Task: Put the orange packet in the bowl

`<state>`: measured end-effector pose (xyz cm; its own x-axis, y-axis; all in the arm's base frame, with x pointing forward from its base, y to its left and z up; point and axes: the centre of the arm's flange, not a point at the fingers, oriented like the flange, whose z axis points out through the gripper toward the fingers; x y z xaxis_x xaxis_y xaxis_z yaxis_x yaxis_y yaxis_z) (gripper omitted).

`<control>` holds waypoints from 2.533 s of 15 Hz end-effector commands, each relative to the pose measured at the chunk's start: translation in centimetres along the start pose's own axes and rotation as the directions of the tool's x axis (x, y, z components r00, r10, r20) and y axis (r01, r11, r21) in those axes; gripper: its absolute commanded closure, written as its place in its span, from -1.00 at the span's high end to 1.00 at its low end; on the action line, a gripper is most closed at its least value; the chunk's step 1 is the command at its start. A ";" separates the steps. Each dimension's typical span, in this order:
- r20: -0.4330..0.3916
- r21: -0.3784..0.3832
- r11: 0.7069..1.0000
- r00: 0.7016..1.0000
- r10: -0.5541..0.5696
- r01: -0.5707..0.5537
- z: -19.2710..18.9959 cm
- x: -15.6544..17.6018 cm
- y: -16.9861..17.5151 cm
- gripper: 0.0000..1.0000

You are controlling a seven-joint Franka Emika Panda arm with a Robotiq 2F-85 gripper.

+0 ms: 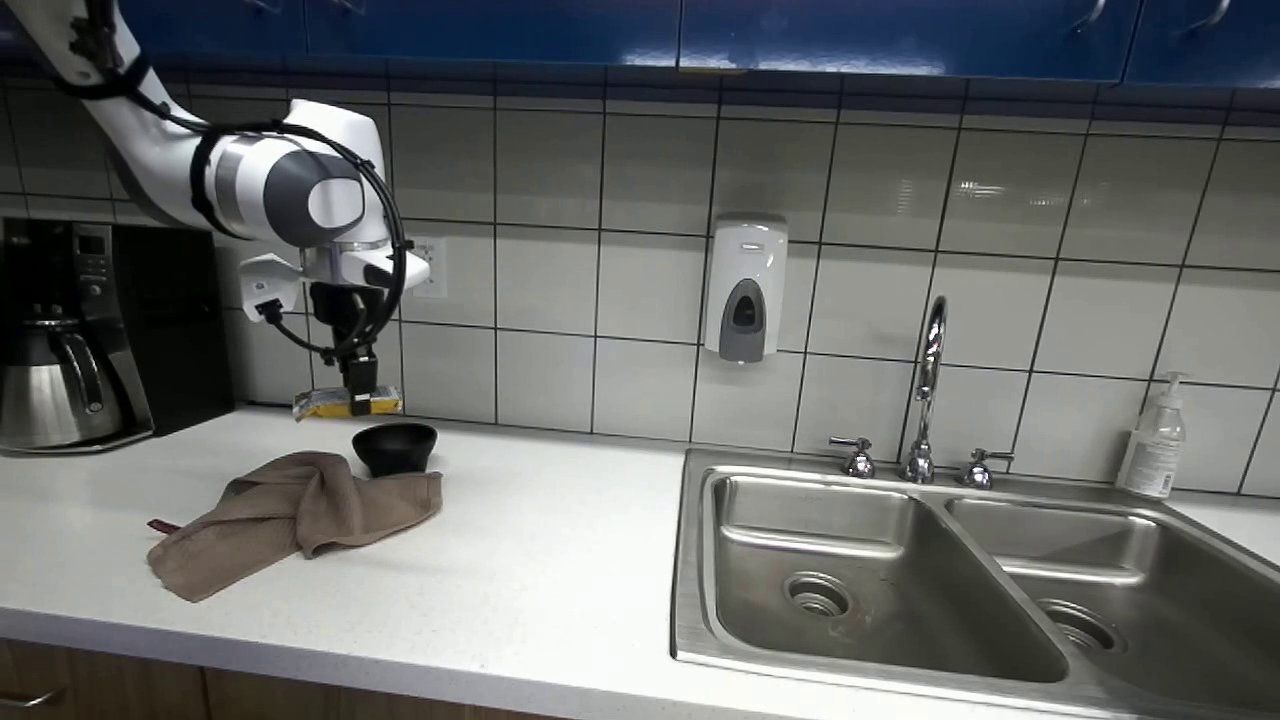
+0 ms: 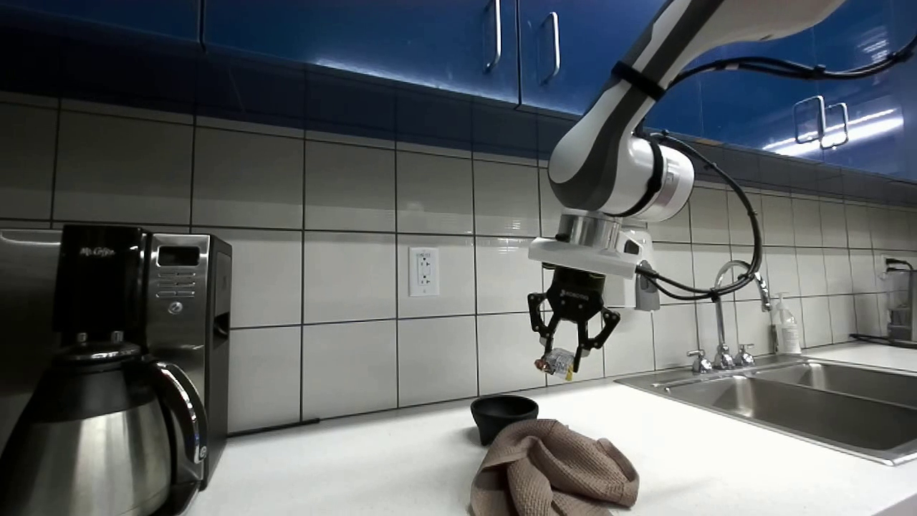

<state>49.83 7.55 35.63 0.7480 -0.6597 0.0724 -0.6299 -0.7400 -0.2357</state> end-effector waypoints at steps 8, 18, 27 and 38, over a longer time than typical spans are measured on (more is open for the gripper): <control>0.084 -0.031 0.999 0.996 -0.028 0.031 3.4 4.6 -3.5 -0.64; 0.156 0.012 0.995 0.983 -0.095 0.094 5.8 6.9 -5.1 -0.64; 0.205 0.007 0.992 0.971 -0.123 0.124 6.0 9.0 -5.7 -0.64; 0.291 -0.003 0.994 0.951 -0.102 0.107 8.8 9.9 -5.6 -0.64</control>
<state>61.18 6.74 29.00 0.8334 -0.5313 -0.1524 -0.5525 -0.8078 -0.2054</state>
